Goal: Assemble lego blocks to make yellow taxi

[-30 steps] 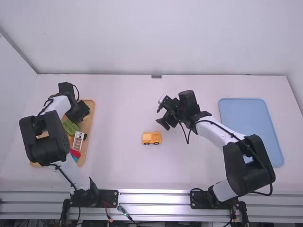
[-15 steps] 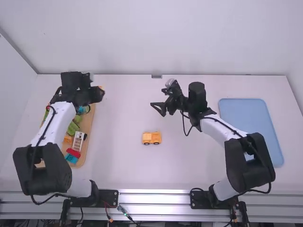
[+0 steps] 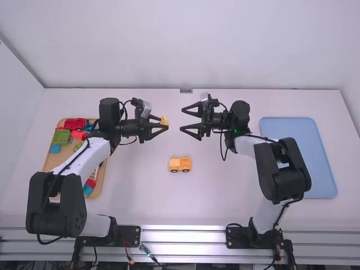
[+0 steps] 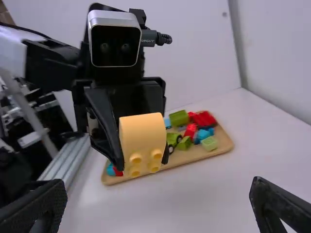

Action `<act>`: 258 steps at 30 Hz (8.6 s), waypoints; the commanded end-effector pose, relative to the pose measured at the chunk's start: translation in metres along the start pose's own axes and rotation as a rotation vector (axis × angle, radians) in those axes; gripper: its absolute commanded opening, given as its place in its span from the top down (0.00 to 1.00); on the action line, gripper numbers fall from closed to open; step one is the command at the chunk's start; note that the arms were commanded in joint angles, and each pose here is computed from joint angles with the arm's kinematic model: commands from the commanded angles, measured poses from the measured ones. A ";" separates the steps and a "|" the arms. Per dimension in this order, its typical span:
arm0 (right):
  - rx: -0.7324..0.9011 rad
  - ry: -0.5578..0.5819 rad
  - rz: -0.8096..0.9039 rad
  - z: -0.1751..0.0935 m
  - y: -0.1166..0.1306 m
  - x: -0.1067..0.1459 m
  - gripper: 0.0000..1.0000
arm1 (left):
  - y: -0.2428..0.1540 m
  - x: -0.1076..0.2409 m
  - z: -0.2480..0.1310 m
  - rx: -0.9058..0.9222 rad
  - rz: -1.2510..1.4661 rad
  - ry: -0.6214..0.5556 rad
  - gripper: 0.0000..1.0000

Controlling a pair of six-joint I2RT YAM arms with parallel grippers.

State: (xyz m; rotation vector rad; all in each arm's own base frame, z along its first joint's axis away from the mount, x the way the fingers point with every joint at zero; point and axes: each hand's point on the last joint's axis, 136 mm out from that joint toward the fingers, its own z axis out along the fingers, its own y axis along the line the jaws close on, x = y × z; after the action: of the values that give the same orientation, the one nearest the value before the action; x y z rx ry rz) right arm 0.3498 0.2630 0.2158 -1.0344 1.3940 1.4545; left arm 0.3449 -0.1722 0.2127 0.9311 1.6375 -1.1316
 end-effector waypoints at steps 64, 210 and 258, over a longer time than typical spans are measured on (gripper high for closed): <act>-0.075 0.038 0.035 0.015 0.005 -0.011 0.89 | -0.007 0.010 0.022 0.150 -0.015 -0.047 0.01; 1.105 0.230 1.467 -0.101 -0.045 0.126 0.01 | 0.058 0.033 0.019 -0.244 -0.138 0.019 0.01; 0.156 0.710 -0.460 -0.099 -0.010 0.140 0.01 | -0.002 0.071 0.034 0.064 0.430 0.105 0.01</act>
State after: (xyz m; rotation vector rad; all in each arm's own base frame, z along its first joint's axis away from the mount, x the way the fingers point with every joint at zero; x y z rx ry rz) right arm 0.3264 0.1670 0.0817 -1.7011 1.5745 0.6475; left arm 0.3450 -0.1883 0.1457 1.2795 1.4443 -0.8126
